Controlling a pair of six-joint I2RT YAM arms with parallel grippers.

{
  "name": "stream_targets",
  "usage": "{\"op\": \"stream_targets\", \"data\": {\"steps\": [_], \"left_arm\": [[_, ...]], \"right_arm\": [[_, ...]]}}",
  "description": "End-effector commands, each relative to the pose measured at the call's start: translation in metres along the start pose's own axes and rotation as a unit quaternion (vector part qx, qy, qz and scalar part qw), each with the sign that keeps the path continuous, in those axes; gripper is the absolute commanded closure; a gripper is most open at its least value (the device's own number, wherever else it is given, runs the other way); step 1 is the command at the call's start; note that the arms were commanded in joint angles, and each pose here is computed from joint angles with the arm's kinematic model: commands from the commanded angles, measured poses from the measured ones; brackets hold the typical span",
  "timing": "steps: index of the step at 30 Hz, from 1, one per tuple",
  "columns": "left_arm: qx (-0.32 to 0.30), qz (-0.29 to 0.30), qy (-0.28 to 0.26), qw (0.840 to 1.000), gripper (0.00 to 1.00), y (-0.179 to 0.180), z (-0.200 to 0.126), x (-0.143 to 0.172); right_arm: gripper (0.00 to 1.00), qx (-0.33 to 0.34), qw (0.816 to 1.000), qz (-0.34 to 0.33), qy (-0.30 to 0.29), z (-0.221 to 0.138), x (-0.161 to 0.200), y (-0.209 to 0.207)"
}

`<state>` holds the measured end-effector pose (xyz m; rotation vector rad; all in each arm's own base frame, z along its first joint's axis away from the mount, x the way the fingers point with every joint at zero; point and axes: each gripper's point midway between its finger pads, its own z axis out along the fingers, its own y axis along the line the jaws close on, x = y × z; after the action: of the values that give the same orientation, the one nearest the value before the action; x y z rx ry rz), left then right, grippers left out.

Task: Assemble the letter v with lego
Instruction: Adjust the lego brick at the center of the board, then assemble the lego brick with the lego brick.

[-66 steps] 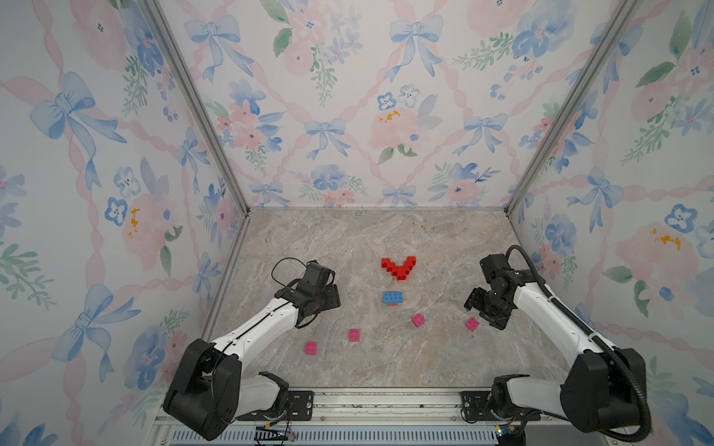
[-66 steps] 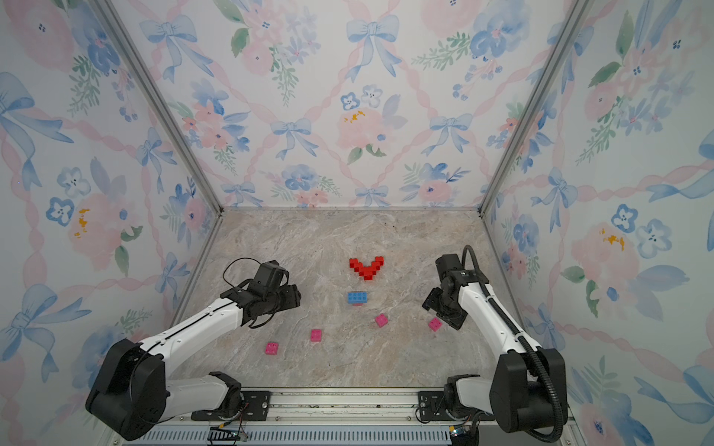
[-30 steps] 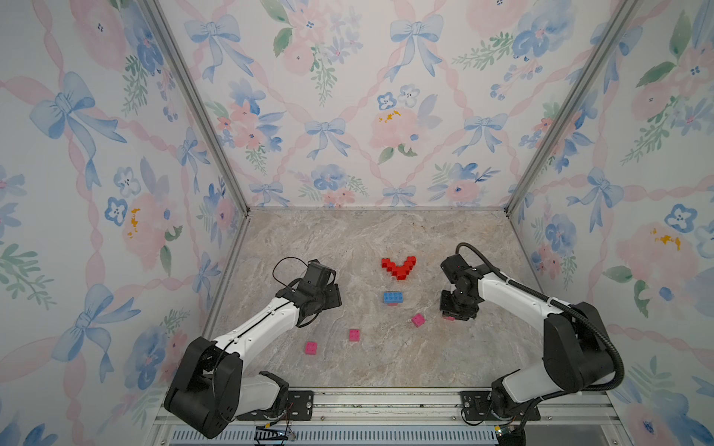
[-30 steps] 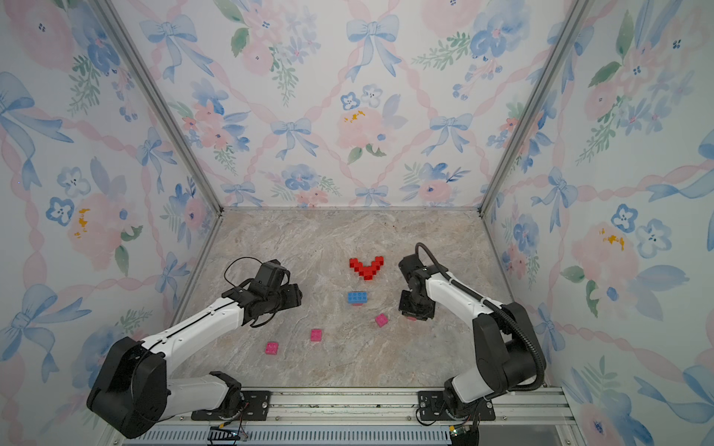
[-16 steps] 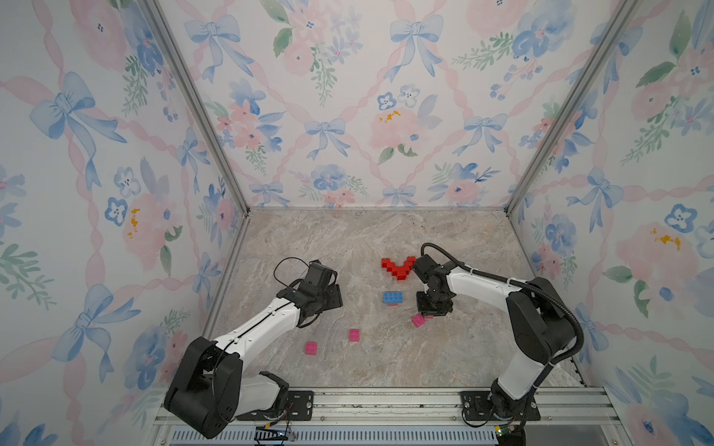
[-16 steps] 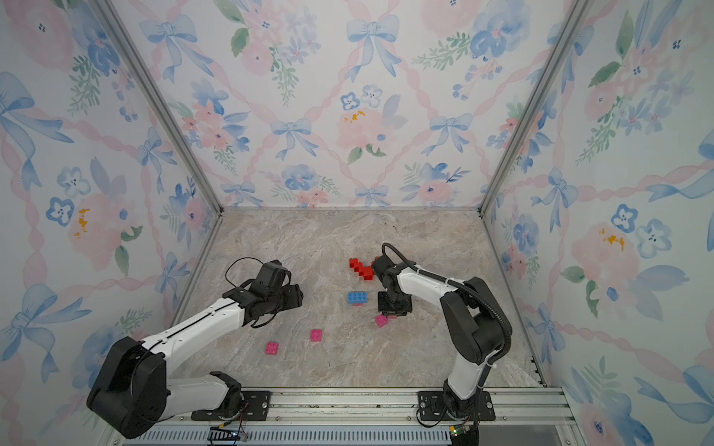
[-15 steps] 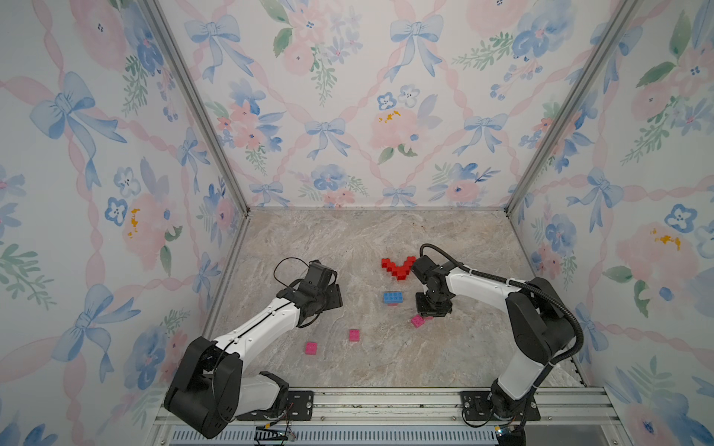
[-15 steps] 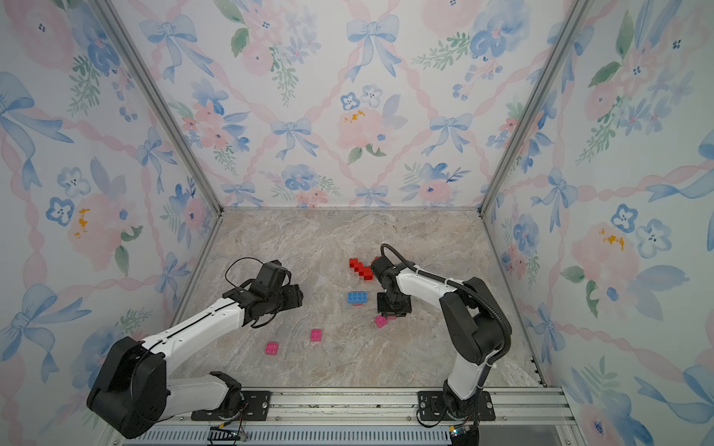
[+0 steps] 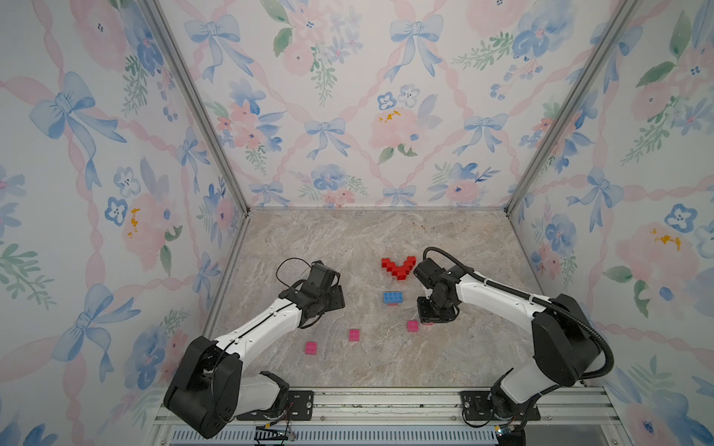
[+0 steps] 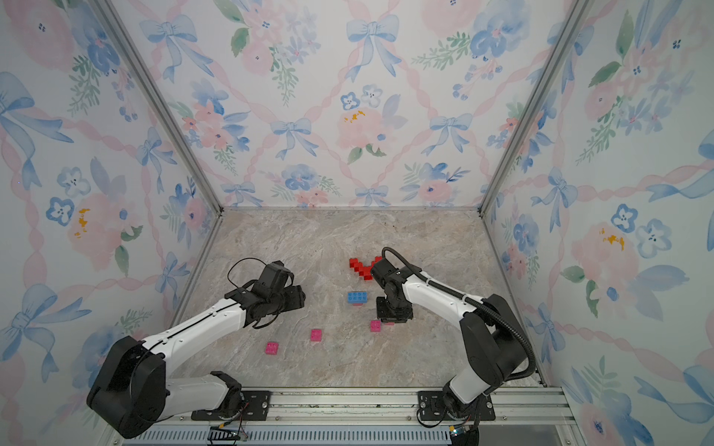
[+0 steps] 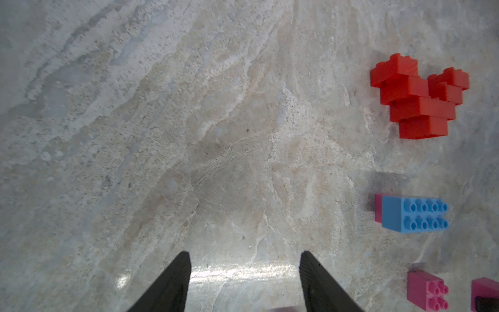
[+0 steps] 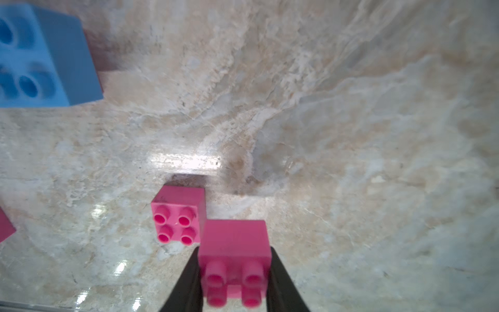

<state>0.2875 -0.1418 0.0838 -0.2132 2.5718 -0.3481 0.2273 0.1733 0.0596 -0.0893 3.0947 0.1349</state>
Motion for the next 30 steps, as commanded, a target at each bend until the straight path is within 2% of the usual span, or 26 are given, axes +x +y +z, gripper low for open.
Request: {"op": "stream_targets", "data": {"steps": [1, 8, 17, 30], "left_arm": [[-0.001, -0.004, -0.014, 1.000, 0.33, -0.007, -0.002, -0.006], [0.001, -0.010, -0.018, 1.000, 0.33, -0.011, -0.005, -0.002], [-0.002, -0.006, -0.013, 1.000, 0.33, -0.011, -0.002, 0.000], [-0.004, 0.000, -0.015, 1.000, 0.33, -0.010, -0.003, 0.000]], "right_arm": [[0.85, -0.004, 0.999, -0.035, 0.011, -0.002, 0.009, -0.002], [0.86, -0.019, 0.999, -0.028, 0.031, 0.007, 0.017, 0.013], [0.86, -0.025, 0.999, 0.015, 0.028, 0.009, 0.017, 0.023], [0.87, 0.025, 0.999, 0.014, 0.031, 0.029, 0.018, 0.018]]}}
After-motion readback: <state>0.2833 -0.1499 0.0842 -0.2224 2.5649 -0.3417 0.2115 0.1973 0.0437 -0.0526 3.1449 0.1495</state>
